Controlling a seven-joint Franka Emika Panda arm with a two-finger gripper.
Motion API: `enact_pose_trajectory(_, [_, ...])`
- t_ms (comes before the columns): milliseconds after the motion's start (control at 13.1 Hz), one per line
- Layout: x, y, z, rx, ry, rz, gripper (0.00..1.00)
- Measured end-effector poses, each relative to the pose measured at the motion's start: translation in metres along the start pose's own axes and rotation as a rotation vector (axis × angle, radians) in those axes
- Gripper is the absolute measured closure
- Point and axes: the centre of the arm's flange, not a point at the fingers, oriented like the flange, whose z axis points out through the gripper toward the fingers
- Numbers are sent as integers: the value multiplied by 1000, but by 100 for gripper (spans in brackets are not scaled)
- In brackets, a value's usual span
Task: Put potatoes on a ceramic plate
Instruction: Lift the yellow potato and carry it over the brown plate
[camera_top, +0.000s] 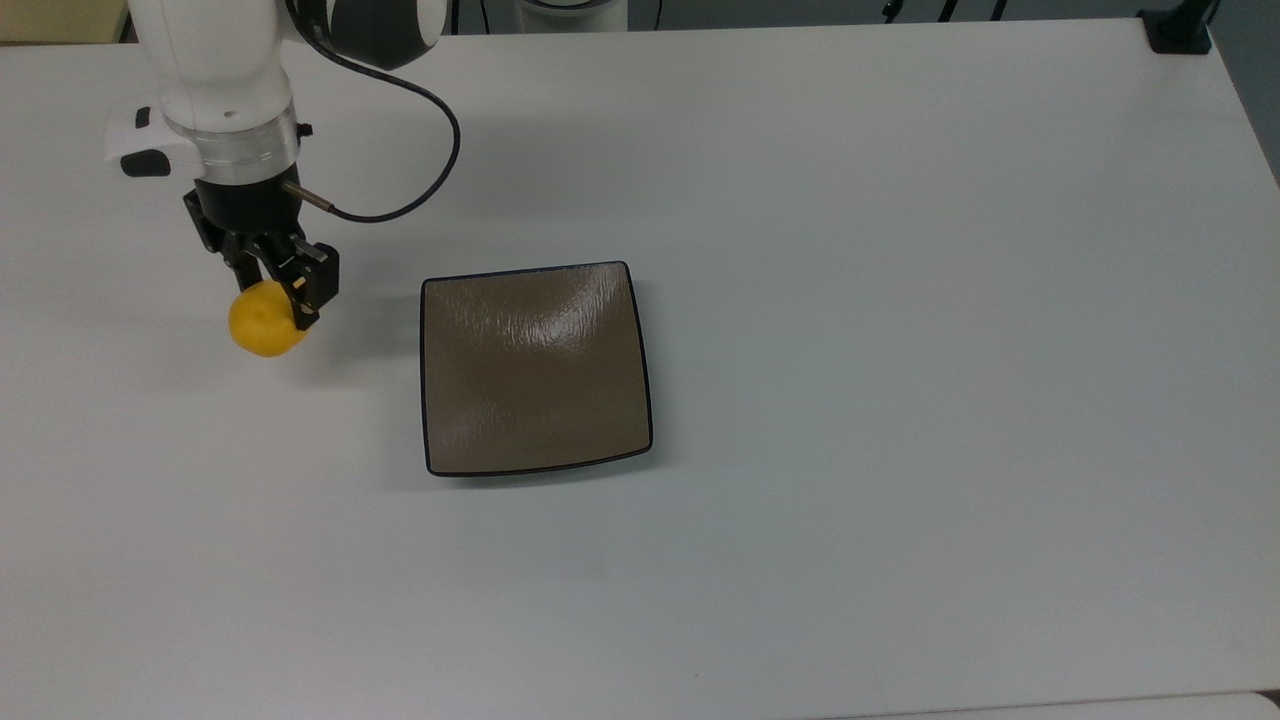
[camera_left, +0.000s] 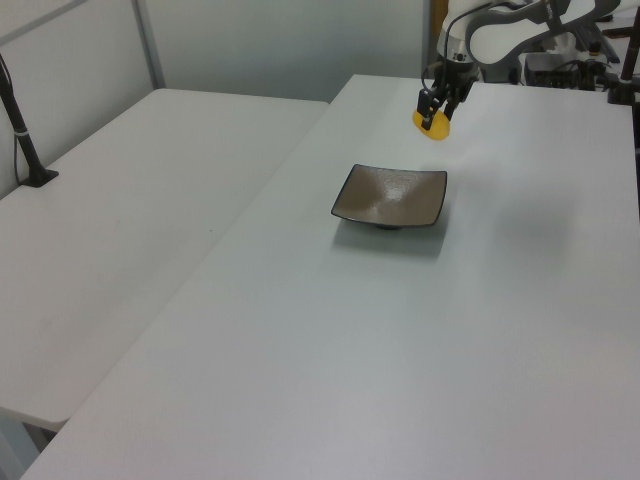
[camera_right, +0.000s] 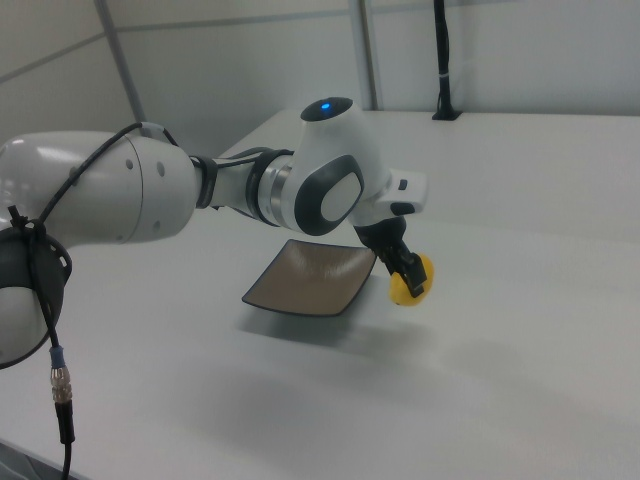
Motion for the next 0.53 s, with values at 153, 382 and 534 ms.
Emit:
enact_pose_trajectory(153, [-4, -15, -1, 50, -18, 93, 36])
enact_pose_trajectory(382, [-17, -47, -2, 145, -88, 162, 36])
enact_pose_trajectory(534, [-33, -77, -2, 158, -144, 127, 36])
